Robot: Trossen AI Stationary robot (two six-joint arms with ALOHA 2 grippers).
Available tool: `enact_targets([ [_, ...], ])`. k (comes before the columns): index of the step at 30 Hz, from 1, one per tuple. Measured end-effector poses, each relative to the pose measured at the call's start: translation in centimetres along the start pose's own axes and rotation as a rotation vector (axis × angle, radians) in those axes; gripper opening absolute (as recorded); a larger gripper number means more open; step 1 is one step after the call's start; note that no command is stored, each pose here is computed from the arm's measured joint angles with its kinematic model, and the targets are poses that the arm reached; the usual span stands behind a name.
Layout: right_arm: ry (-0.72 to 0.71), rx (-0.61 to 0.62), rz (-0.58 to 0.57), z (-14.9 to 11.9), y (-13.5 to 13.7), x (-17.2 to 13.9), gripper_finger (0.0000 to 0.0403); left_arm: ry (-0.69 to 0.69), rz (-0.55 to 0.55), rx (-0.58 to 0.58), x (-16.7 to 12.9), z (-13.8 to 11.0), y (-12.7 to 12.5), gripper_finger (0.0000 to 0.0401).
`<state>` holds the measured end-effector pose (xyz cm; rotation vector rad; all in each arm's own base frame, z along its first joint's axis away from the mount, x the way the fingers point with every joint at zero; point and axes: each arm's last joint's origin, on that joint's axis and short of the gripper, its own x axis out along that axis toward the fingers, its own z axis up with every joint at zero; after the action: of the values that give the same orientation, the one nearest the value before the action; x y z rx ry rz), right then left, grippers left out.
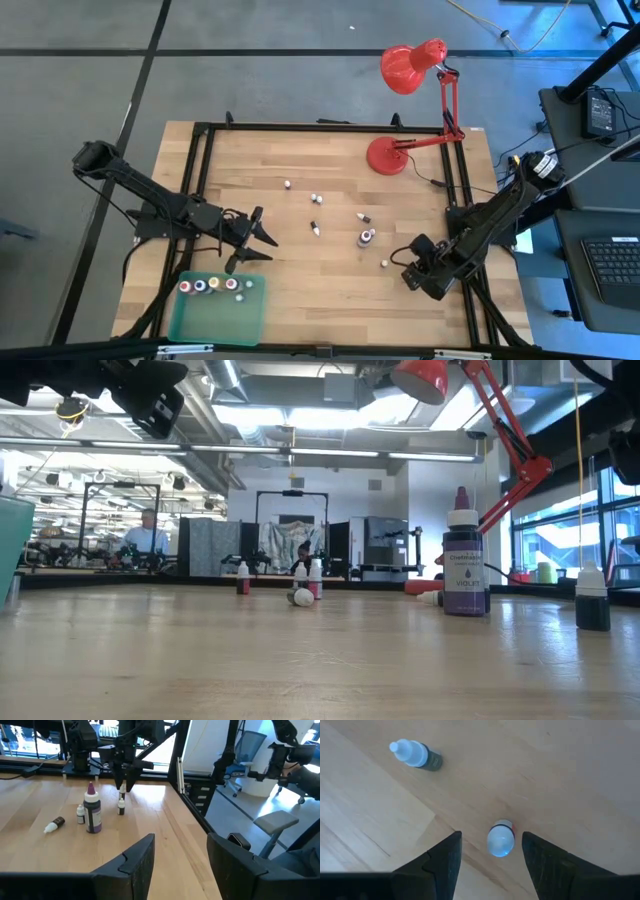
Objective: Pick & Place food coloring
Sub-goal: Put the orange food coloring into the blue bin
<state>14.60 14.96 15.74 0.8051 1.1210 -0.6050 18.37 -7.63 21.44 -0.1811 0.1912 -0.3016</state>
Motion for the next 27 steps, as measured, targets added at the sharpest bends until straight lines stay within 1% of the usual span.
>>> enact_targets([
  [5, 0.000, 0.006, 0.000, 0.00, 0.00, 0.00, 0.0205, 0.000, 0.000, 0.000, 0.00, 0.00, 0.00, 0.0177],
  [8, 0.000, 0.007, -0.001, 0.00, -0.01, 0.00, 0.0188, 0.000, 0.000, 0.000, 0.00, 0.00, 0.00, 0.0175],
  [18, -0.002, -0.016, -0.005, 0.03, -0.06, -0.05, 0.0071, 0.000, 0.000, 0.000, 0.00, 0.00, 0.00, 0.0176],
  [20, -0.004, -0.017, -0.004, 0.03, -0.05, -0.07, 0.0053, 0.000, 0.000, 0.000, 0.00, 0.00, 0.00, 0.0175],
  [23, -0.004, -0.018, -0.004, 0.03, -0.04, -0.07, 0.0052, 0.000, 0.000, 0.000, 0.00, 0.00, 0.00, 0.0176],
  [27, 0.002, -0.059, -0.011, 0.10, 0.41, -0.67, 0.0052, 0.000, 0.000, 0.000, 0.00, 0.00, 0.00, 0.0177],
])
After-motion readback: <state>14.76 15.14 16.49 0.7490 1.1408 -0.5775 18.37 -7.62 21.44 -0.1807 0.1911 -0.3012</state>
